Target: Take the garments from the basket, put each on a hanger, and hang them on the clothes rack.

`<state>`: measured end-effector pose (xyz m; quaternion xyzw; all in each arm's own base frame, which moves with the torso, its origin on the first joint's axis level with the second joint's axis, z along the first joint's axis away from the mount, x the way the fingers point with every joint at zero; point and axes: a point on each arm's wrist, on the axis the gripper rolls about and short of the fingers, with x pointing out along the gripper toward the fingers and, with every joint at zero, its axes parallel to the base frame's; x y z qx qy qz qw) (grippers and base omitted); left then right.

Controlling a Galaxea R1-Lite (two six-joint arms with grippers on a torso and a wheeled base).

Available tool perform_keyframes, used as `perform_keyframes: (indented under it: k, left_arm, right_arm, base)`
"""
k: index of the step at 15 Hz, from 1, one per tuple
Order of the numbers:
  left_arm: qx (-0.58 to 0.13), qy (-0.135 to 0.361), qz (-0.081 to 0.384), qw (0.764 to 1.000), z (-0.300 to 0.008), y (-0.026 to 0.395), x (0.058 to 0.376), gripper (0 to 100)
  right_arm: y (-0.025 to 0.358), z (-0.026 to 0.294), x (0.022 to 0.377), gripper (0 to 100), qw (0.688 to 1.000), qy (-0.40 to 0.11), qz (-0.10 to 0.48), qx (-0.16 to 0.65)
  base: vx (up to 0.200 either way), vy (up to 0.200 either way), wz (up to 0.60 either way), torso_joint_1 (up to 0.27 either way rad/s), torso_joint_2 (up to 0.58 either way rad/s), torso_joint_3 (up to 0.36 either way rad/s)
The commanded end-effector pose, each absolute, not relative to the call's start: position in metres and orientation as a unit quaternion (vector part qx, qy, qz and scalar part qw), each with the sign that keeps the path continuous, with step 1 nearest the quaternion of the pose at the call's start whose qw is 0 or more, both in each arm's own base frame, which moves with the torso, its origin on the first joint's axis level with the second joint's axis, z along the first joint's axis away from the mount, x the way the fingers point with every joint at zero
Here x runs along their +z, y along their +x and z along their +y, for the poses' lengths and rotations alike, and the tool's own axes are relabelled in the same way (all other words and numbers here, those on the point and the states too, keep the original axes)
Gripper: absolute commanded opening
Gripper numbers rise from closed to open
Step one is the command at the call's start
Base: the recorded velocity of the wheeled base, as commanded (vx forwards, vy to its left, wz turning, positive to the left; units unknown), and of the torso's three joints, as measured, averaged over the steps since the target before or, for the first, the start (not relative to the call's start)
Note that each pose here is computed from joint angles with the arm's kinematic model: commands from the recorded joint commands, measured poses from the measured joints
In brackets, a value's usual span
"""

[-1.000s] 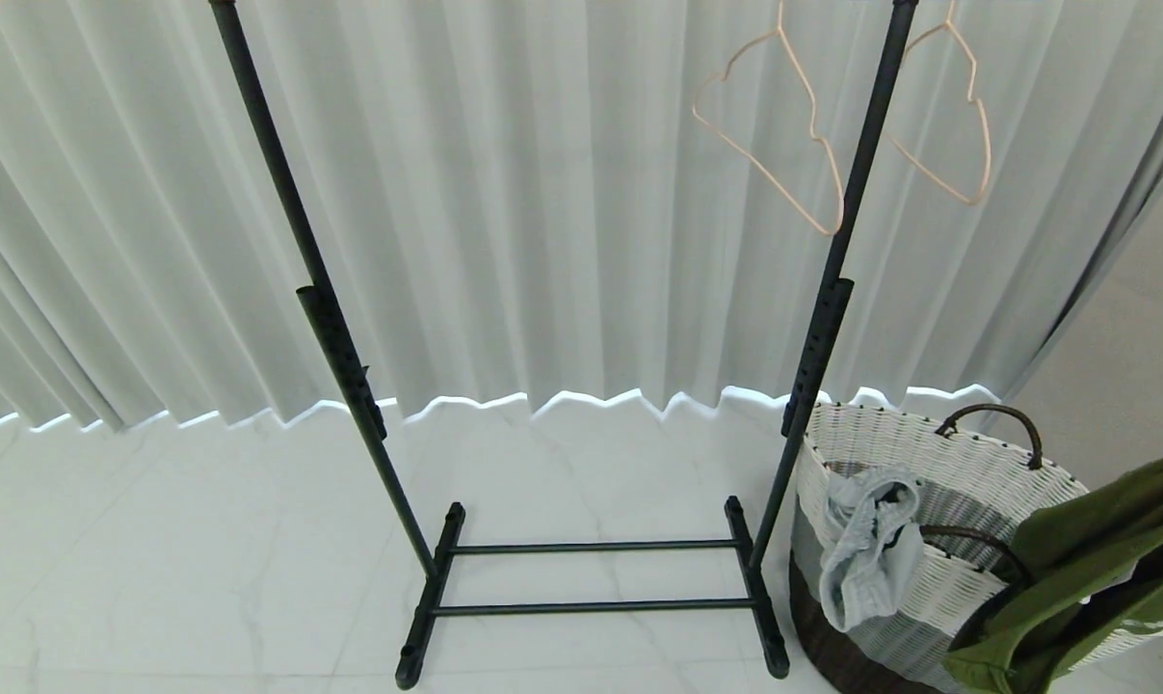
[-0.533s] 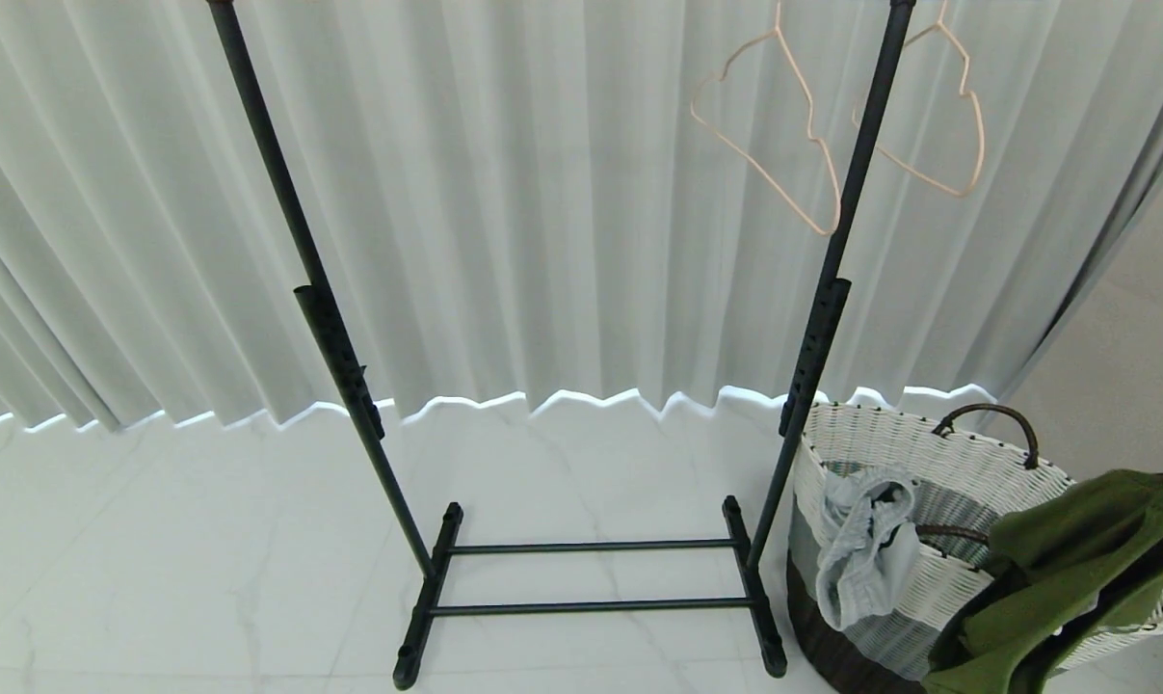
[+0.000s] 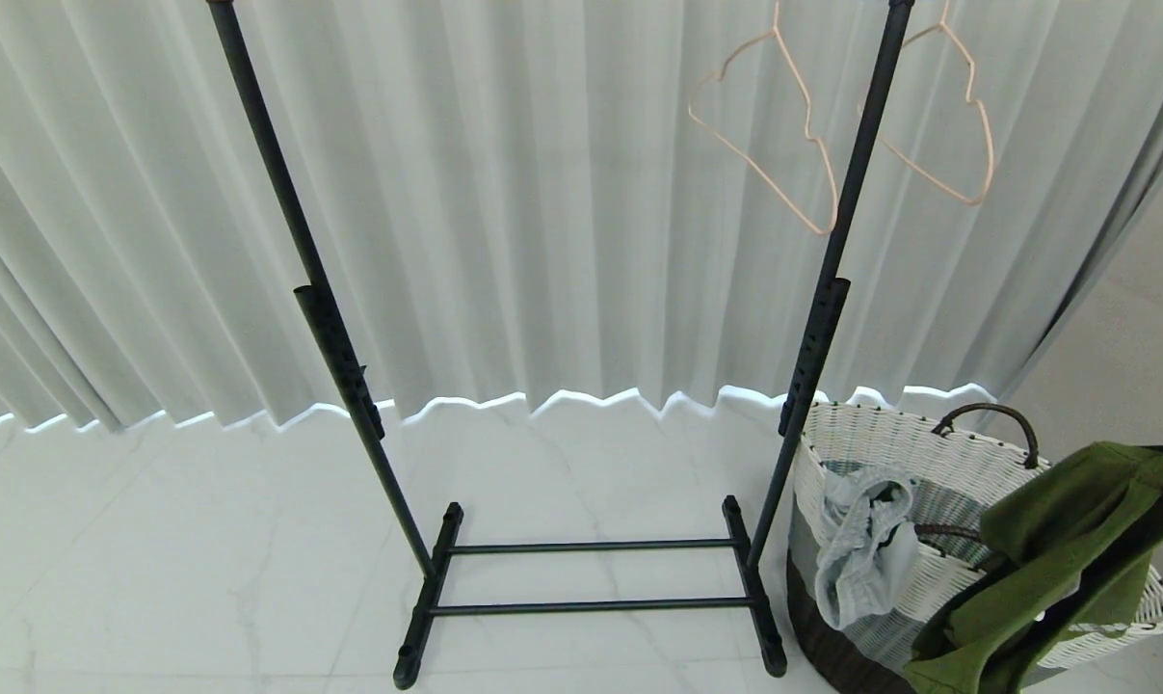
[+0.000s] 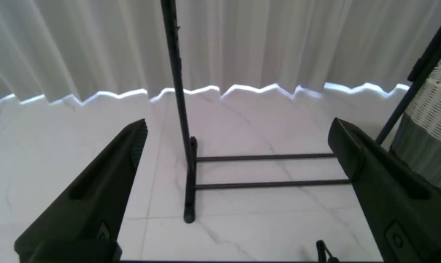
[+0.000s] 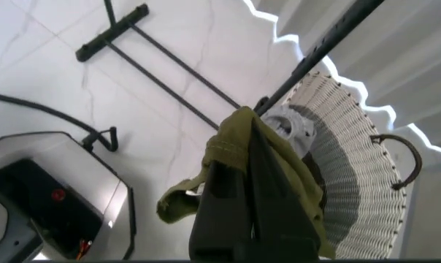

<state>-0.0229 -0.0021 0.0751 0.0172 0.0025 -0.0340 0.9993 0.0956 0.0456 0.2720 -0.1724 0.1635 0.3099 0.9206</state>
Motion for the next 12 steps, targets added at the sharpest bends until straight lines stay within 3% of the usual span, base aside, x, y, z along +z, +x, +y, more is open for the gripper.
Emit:
perform_keyframes:
  k: [1,2,3,5,9,10,12]
  left_arm:
    - [-0.035,0.018,0.002,0.999,-0.002,-0.023,0.075,100]
    - [-0.038,0.019,-0.013,0.999,-0.002,-0.024,0.08,100]
    - [-0.074,0.021,-0.056,0.995,-0.003,-0.029,0.11,100]
    - [-0.117,0.026,-0.08,0.99,-0.003,-0.032,0.152,100]
    - [-0.209,0.026,-0.06,0.976,-0.009,0.02,0.253,100]
    - [-0.242,0.025,-0.052,0.968,-0.012,0.032,0.263,100]
    - [-0.361,0.022,-0.004,0.932,-0.028,0.06,0.265,100]
  right_arm:
    - [0.096,0.046,0.272,0,0.92,-0.172,0.163,0.313]
    - [0.096,0.048,0.275,0,0.918,-0.173,0.155,0.323]
    - [0.094,0.051,0.278,0,0.915,-0.174,0.149,0.333]
    - [0.096,0.054,0.284,0,0.911,-0.173,0.139,0.348]
    - [0.114,0.072,0.305,0,0.906,-0.167,0.096,0.377]
    - [0.115,0.076,0.307,0,0.904,-0.167,0.089,0.383]
    - [0.119,0.083,0.307,0,0.9,-0.168,0.082,0.395]
  base:
    - [0.0,0.0,0.0,0.0,0.0,0.0]
    - [0.0,0.0,0.0,0.0,0.0,0.0]
    - [0.0,0.0,0.0,0.0,0.0,0.0]
    - [0.0,0.0,0.0,0.0,0.0,0.0]
    - [0.0,0.0,0.0,0.0,0.0,0.0]
    - [0.0,0.0,0.0,0.0,0.0,0.0]
    - [0.0,0.0,0.0,0.0,0.0,0.0]
